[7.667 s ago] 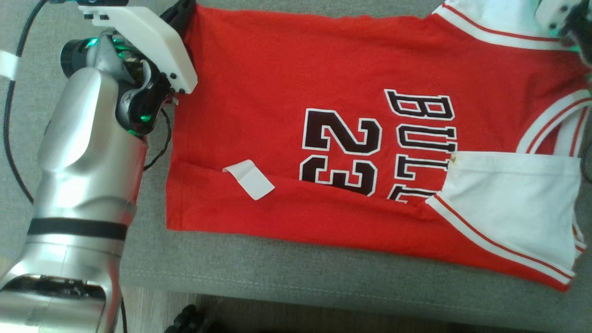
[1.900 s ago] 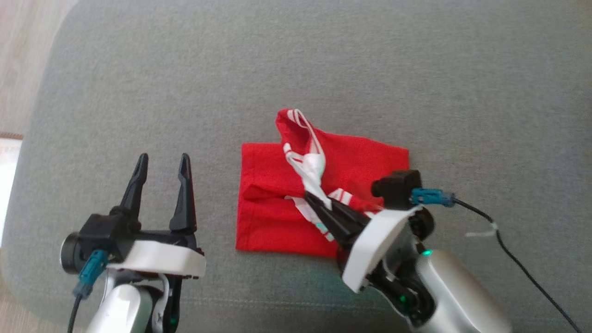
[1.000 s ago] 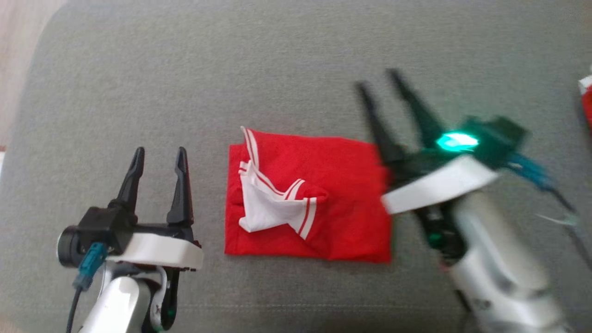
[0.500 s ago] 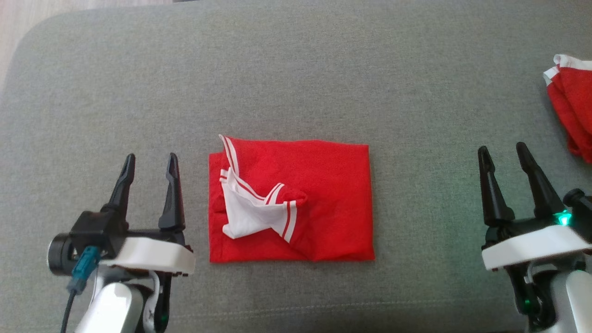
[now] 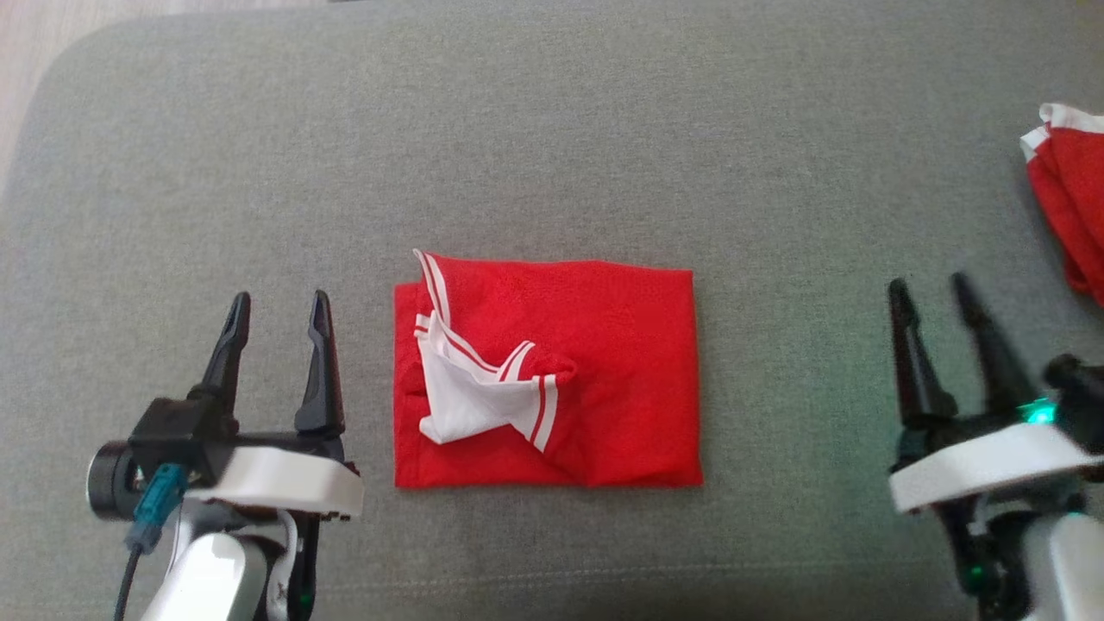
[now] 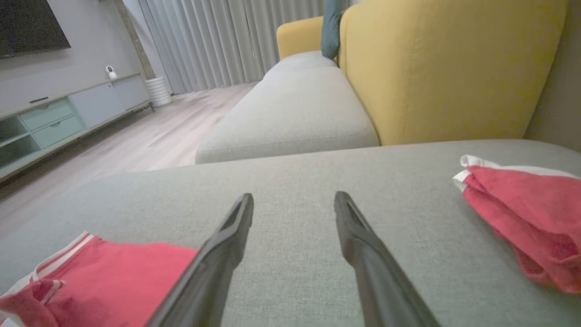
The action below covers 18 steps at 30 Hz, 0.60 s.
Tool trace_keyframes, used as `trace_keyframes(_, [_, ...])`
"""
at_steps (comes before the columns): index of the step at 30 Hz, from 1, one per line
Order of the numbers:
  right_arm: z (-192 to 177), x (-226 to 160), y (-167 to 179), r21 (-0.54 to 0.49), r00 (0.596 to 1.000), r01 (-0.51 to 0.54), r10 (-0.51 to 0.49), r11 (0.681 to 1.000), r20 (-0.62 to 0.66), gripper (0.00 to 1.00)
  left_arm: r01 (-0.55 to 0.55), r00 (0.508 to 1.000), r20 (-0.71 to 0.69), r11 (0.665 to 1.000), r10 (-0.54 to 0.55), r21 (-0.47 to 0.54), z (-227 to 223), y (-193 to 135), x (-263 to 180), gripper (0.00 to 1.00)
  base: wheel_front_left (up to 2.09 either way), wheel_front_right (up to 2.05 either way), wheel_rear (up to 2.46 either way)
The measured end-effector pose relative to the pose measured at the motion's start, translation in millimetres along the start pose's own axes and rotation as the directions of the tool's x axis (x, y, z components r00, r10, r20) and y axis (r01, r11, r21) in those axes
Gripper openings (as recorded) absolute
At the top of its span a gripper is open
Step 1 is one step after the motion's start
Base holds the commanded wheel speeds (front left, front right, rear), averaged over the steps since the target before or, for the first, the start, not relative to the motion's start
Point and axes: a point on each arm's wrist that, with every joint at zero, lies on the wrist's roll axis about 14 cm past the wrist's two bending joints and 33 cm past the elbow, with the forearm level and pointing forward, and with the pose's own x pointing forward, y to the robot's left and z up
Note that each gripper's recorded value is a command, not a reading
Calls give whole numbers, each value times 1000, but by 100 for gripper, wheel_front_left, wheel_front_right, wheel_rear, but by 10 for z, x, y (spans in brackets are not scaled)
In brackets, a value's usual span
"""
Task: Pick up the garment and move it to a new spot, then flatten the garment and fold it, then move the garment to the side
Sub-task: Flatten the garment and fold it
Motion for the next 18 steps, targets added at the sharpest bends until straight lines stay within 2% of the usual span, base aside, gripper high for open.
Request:
trace_keyframes(1, [-65,6,32,4,1000,-9,9,1000,-26,0,0,1000,1,1000,0,-1,2,-1,-1,100,0,0,0])
trace_keyframes(4, [-323,35,233,33,992,-65,69,997,-108,0,-2,1000,-1,1000,2,-2,-3,8,1,100,0,0,0])
trace_keyframes(8, [-665,135,761,116,957,-193,213,974,-196,0,-13,1000,-15,1000,13,2,-55,53,10,100,0,0,0])
trace_keyframes(9, [-780,192,1076,147,927,-273,301,951,-223,0,-14,1000,-17,1000,14,4,-64,74,21,100,0,0,0])
trace_keyframes(11, [-865,214,1365,180,895,-341,378,922,-237,0,-26,1000,-16,1000,26,9,-63,116,32,100,0,0,0])
trace_keyframes(18, [-1287,-10,1989,267,756,-485,552,833,-352,0,-69,998,-13,998,69,14,-69,244,1,100,0,0,0])
